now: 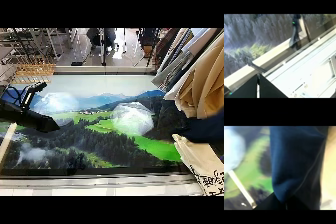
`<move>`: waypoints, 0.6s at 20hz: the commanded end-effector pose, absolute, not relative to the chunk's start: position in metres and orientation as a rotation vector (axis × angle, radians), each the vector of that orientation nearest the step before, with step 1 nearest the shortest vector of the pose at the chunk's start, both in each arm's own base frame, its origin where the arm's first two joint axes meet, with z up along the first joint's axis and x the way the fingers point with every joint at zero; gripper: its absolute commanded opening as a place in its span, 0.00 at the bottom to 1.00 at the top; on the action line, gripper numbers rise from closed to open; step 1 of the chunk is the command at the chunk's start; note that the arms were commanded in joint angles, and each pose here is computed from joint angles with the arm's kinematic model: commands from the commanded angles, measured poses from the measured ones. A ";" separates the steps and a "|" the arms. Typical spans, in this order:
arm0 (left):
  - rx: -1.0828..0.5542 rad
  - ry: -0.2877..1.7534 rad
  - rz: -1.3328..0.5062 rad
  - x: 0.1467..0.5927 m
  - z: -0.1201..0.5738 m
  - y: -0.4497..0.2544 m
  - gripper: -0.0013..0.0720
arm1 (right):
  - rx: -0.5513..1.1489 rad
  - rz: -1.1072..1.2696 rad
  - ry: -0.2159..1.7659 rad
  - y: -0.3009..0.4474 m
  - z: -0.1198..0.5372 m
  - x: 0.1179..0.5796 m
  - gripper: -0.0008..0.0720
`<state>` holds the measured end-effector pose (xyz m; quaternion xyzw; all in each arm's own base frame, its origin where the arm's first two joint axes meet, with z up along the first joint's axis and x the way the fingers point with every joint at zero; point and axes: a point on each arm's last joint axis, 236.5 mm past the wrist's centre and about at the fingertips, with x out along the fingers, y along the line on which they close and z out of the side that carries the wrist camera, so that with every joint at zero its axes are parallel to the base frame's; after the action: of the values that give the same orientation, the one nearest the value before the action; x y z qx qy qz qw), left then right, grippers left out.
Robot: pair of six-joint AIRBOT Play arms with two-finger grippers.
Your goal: Fold the clothes and pants, and hang the long-sleeved shirts on hangers.
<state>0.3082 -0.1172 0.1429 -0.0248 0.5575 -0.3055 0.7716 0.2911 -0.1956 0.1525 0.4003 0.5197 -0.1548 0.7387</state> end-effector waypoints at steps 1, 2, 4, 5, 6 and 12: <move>-0.052 1.191 -0.658 0.309 0.146 -0.117 0.03 | 1.041 -0.645 1.450 -0.212 0.067 0.143 0.03; -0.052 1.190 -0.658 0.309 0.146 -0.117 0.03 | 1.073 -0.724 1.554 -0.207 0.042 0.106 0.03; -0.052 1.190 -0.658 0.309 0.146 -0.117 0.03 | 1.139 -0.817 1.717 -0.190 0.002 0.051 0.03; -0.052 1.190 -0.658 0.309 0.146 -0.117 0.03 | 1.124 -0.863 1.768 -0.188 -0.014 0.030 0.03; -0.052 1.189 -0.657 0.309 0.146 -0.117 0.03 | 1.073 -0.914 1.808 -0.193 -0.026 0.013 0.03; -0.061 1.105 -0.620 0.330 0.152 -0.116 0.03 | 0.780 -1.062 1.488 -0.293 0.002 0.051 0.96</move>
<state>0.3198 -0.1173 0.1490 -0.0266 0.5332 -0.2977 0.7914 0.0350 -0.2450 -0.0167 0.3731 0.6797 -0.4000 0.4887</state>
